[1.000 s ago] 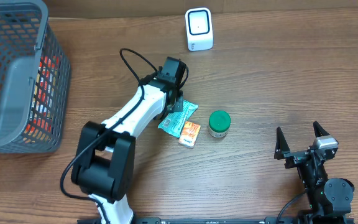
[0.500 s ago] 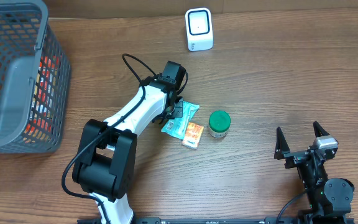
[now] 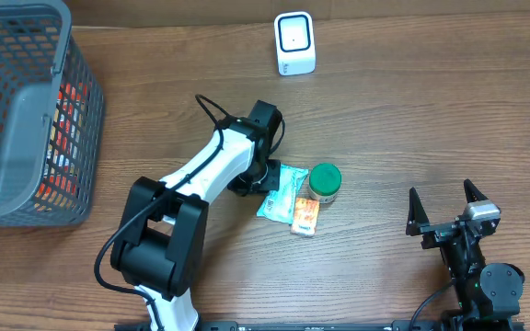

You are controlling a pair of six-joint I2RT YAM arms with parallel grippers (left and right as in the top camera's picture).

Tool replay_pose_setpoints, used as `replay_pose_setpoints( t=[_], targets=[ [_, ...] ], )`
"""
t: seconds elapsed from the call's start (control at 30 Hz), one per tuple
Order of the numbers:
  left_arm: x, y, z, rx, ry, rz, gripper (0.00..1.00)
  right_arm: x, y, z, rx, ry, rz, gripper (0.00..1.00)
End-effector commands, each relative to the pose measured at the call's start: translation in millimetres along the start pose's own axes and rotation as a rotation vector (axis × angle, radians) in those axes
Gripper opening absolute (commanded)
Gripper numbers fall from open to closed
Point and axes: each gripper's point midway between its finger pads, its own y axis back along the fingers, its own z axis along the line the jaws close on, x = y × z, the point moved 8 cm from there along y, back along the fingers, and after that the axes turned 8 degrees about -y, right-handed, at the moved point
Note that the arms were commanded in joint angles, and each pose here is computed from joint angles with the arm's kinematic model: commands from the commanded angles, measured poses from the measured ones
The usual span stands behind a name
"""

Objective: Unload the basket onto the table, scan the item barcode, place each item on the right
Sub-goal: 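Lower the packets onto the table beside the green-lid jar and release, then move the left gripper back into the grey basket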

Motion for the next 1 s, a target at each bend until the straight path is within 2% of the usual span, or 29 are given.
replay_pose_setpoints(
  t=[0.0,0.13,0.27,0.4,0.6,0.73,0.8,0.87,0.9,0.93,0.97],
  targets=[
    [5.5,-1.9,-2.8,0.013,0.009,0.035,0.15,2.6,-0.2,-0.6,-0.002,0.001,0.000,1.00],
    [5.1,-1.8,-2.2,0.007,0.011,0.032,0.17,2.6,-0.2,-0.6,-0.002,0.001,0.000,1.00],
    [1.0,4.4,0.5,0.003,0.019,0.016,0.05,2.6,-0.2,-0.6,-0.002,0.001,0.000,1.00],
    [-4.8,27.6,0.3,-0.006,0.025,-0.035,0.04,2.6,-0.2,-0.6,-0.002,0.001,0.000,1.00],
    [-11.8,102.7,10.8,-0.100,0.041,-0.237,0.05,2.6,-0.2,-0.6,-0.002,0.002,0.000,1.00],
    [-9.1,167.4,35.0,-0.157,0.113,-0.403,0.10,2.6,-0.2,-0.6,-0.002,0.001,0.000,1.00],
    [-4.8,199.9,55.4,-0.192,0.178,-0.480,0.15,2.6,-0.2,-0.6,-0.002,0.001,0.000,1.00],
    [2.1,232.9,80.0,-0.220,0.249,-0.559,0.24,2.6,-0.2,-0.6,-0.002,0.001,0.000,1.00],
    [6.1,250.1,94.0,-0.233,0.284,-0.602,0.33,2.6,-0.2,-0.6,-0.002,0.001,0.000,1.00],
    [10.0,264.4,106.0,-0.244,0.309,-0.642,0.50,2.6,-0.2,-0.6,-0.002,0.001,0.000,1.00],
    [14.1,279.7,119.9,-0.259,0.340,-0.691,0.73,2.6,-0.2,-0.6,-0.002,0.001,0.000,1.00]
  ],
)
